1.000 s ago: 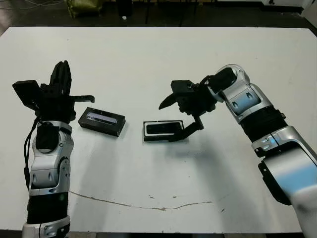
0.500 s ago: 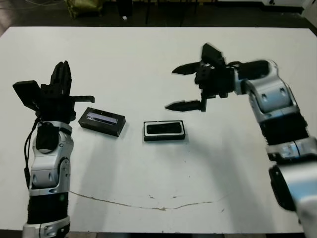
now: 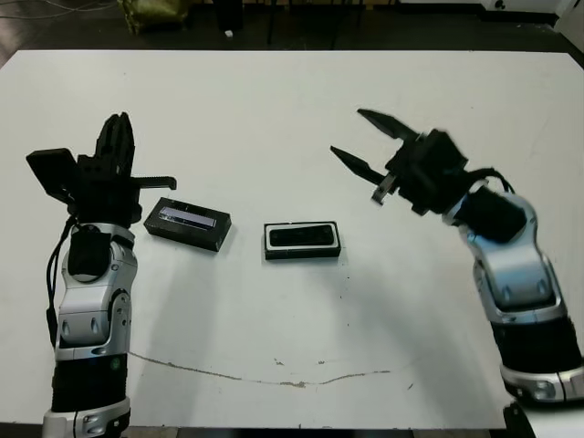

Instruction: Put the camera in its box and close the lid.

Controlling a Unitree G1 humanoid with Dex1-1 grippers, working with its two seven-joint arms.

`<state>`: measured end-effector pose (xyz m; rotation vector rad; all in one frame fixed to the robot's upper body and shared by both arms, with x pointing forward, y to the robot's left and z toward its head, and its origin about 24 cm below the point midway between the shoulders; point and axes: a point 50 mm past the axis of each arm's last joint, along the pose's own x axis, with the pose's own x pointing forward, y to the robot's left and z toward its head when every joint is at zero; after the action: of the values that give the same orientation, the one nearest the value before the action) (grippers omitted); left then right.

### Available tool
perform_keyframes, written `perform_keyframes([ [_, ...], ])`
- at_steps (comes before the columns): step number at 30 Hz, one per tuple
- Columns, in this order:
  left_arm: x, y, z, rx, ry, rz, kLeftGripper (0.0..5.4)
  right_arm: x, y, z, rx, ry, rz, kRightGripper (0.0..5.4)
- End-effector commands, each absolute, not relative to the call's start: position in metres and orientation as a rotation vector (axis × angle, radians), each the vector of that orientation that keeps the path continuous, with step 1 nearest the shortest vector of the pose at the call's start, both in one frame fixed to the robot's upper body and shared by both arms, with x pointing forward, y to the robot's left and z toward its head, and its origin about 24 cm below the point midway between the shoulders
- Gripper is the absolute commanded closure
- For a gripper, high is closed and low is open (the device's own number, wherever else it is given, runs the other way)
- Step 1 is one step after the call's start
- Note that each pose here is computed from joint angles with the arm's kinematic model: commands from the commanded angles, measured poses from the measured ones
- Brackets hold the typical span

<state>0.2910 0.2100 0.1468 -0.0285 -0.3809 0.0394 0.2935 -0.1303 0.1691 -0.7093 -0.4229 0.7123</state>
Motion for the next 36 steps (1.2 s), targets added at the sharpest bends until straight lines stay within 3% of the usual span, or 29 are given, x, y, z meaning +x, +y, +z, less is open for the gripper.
perform_keyframes([
  [1,0.291,0.213,0.139,-0.033,-0.341,0.047,5.40,0.288,-0.131,0.151,-0.753,-0.420,0.713,4.94],
  [3,0.291,0.213,0.139,-0.025,-0.339,0.052,5.40,0.286,-0.130,0.144,-0.770,-0.422,0.720,5.39],
  [16,0.290,0.213,0.139,-0.033,-0.337,0.057,5.40,0.286,-0.116,0.119,-0.848,-0.384,0.749,5.39],
  [36,0.290,0.214,0.137,-0.045,-0.337,0.059,5.40,0.270,-0.107,0.093,-0.834,-0.112,0.834,5.39],
])
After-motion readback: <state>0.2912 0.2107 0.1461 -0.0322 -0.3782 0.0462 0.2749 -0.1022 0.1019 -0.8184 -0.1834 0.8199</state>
